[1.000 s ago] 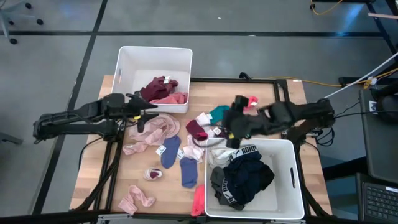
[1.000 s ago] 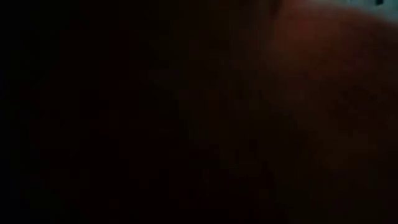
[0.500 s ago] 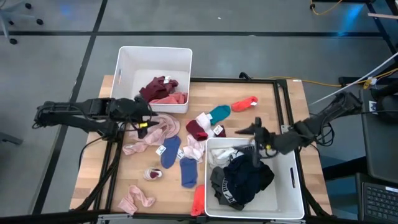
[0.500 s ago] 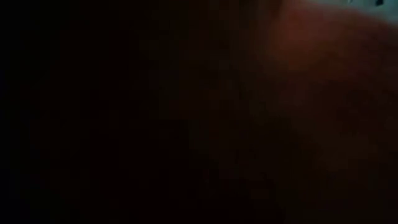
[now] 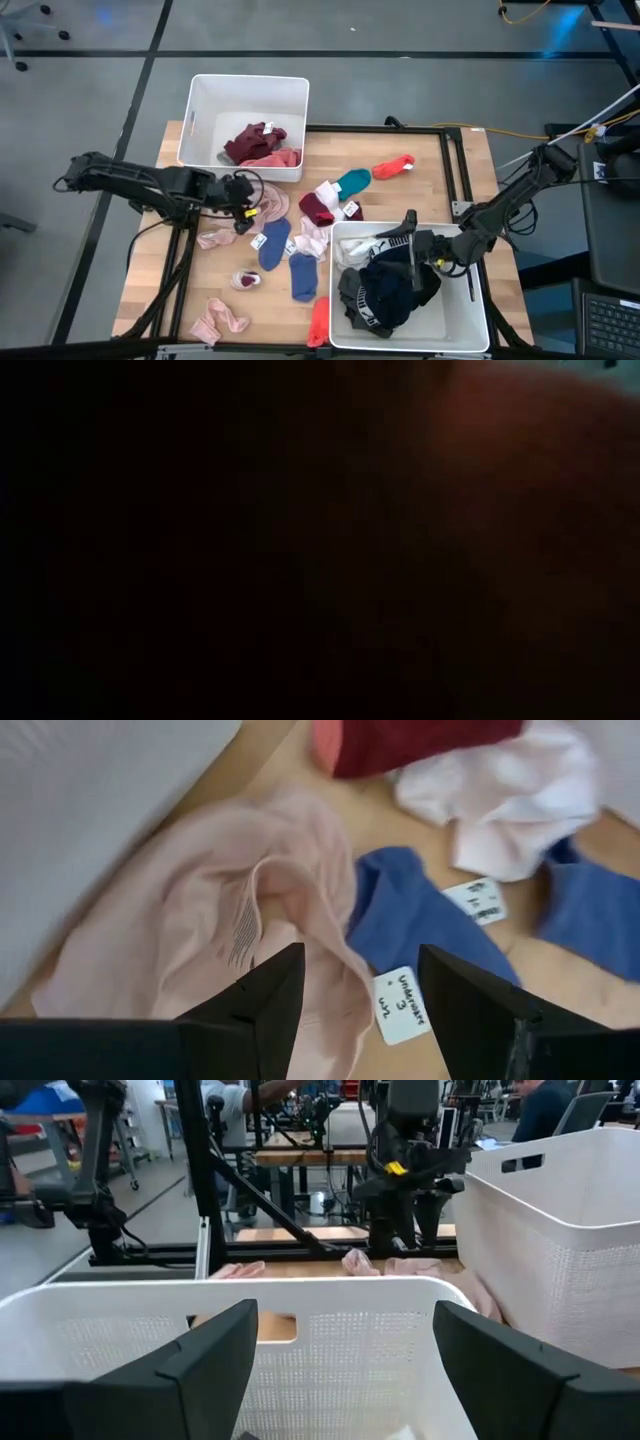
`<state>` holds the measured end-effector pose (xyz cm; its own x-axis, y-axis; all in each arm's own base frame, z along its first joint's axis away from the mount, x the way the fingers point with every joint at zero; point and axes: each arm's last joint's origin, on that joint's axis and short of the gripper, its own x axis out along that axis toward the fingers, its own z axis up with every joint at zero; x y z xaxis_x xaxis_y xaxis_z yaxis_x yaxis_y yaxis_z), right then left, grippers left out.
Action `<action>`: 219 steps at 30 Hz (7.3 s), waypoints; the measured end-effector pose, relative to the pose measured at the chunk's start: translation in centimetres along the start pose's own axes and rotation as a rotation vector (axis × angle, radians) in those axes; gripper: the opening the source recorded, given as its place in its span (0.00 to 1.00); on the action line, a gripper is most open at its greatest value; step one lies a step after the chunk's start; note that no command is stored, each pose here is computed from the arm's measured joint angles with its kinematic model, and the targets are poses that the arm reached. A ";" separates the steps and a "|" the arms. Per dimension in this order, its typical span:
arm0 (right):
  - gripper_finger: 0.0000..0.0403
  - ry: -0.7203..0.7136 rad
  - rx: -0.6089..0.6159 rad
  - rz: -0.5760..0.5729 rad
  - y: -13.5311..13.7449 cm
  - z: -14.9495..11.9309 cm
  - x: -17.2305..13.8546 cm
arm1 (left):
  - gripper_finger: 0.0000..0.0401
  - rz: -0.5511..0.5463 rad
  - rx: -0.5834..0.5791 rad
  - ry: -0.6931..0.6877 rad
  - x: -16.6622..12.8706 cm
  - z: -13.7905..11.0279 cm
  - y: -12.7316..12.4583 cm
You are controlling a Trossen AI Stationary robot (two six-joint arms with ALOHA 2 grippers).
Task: Sort clothes
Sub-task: Put the pink underwear into the top white bin, then put the white underwear into the top white bin
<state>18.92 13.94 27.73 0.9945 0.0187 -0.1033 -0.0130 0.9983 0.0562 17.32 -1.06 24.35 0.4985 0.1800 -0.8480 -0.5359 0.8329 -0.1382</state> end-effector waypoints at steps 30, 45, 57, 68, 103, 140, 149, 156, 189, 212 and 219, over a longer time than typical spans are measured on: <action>0.75 0.015 -0.040 -0.002 0.2 -0.4 0.3 | 0.38 0.251 -0.049 0.035 11.7 -5.3 1.4; 0.75 0.030 -0.051 -0.046 0.6 -1.2 1.0 | 0.02 0.109 0.105 -0.019 8.6 -2.9 -1.4; 0.75 0.028 -0.050 -0.045 0.6 -1.2 1.1 | 0.02 -0.101 0.200 -0.281 0.3 1.2 -4.0; 0.75 0.028 -0.051 -0.045 0.6 -1.2 1.1 | 0.02 -0.235 0.242 -0.566 -7.8 3.2 -3.1; 0.75 0.007 -0.054 -0.042 0.6 -0.9 1.1 | 0.03 0.770 0.181 -0.894 -9.1 7.3 6.6; 0.75 0.007 -0.053 -0.041 0.6 -1.0 1.1 | 0.49 -0.059 0.252 -0.660 -7.3 7.7 4.9; 0.75 0.009 -0.048 -0.054 0.0 -0.9 1.5 | 0.49 -0.268 0.355 -0.588 -6.5 6.9 1.3; 0.75 0.010 -0.047 -0.042 0.0 -0.9 1.5 | 0.49 -0.336 0.401 -0.479 -4.5 6.6 -1.3; 0.75 0.010 -0.041 -0.040 0.0 -0.9 1.5 | 0.49 -0.228 0.628 -0.188 14.6 3.8 -10.7; 0.75 0.011 -0.042 -0.040 0.0 -0.9 1.5 | 0.03 -0.135 0.580 -0.150 18.7 2.9 -10.1; 0.75 0.016 -0.028 -0.040 0.0 -1.0 1.5 | 0.05 -0.178 0.579 -0.221 14.6 4.0 -10.7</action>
<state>20.33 14.06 26.61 0.9924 -0.0209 -0.1210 0.0239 0.9994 0.0237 33.01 -5.25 15.49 0.7076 0.0650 -0.7036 -0.0082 0.9964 0.0839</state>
